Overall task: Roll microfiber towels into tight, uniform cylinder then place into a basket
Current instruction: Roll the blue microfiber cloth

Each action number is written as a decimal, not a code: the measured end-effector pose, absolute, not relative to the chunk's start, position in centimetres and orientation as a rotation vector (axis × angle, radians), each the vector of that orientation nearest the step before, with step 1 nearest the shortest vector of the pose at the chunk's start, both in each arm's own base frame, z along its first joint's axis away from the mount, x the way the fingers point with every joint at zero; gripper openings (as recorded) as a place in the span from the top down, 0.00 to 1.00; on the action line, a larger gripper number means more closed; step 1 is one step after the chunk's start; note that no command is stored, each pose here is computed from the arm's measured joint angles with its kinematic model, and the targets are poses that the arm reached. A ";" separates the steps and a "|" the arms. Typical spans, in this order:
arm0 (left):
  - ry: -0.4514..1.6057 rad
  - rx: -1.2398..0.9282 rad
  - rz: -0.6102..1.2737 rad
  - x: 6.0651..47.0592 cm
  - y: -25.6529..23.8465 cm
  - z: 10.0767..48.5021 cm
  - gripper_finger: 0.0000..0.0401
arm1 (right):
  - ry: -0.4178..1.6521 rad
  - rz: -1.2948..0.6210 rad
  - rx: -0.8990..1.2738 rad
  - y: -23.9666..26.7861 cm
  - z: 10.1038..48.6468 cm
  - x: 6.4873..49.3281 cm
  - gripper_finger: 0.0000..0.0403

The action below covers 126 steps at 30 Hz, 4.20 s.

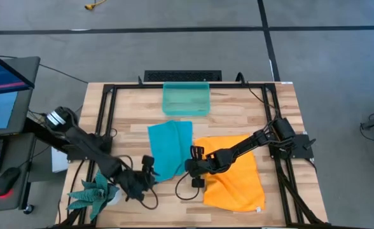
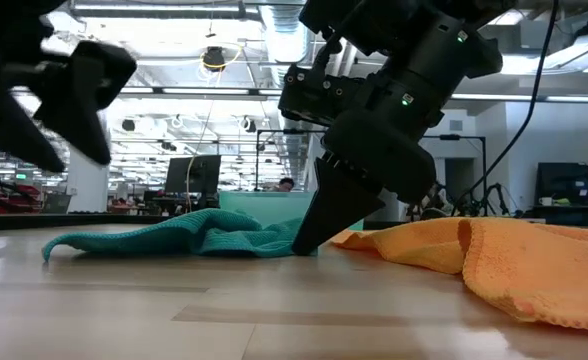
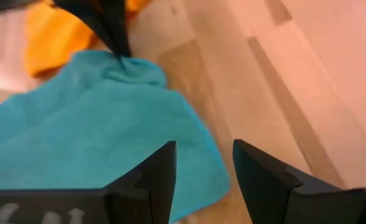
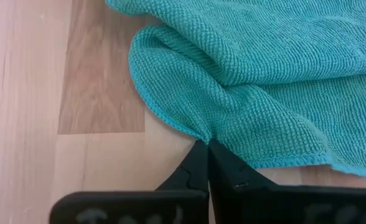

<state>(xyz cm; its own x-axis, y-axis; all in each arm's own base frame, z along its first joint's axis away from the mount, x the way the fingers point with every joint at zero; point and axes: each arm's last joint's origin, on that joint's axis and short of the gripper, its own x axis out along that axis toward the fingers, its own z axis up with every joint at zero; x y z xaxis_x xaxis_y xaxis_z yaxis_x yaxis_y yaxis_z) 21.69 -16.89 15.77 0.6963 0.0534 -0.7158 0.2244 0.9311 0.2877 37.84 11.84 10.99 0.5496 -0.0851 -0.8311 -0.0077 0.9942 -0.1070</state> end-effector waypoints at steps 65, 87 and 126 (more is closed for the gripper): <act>1.433 0.059 0.334 19.1 -22.4 19.3 1.00 | 1.020 0.198 -0.126 21.2 19.7 36.9 0.96; 1.210 0.262 0.807 20.7 -16.1 18.9 1.00 | 1.032 -0.159 -0.025 16.7 18.5 38.1 0.97; 1.239 0.187 0.919 23.3 -10.7 16.2 0.77 | 1.009 -0.439 0.058 11.2 16.8 39.0 0.97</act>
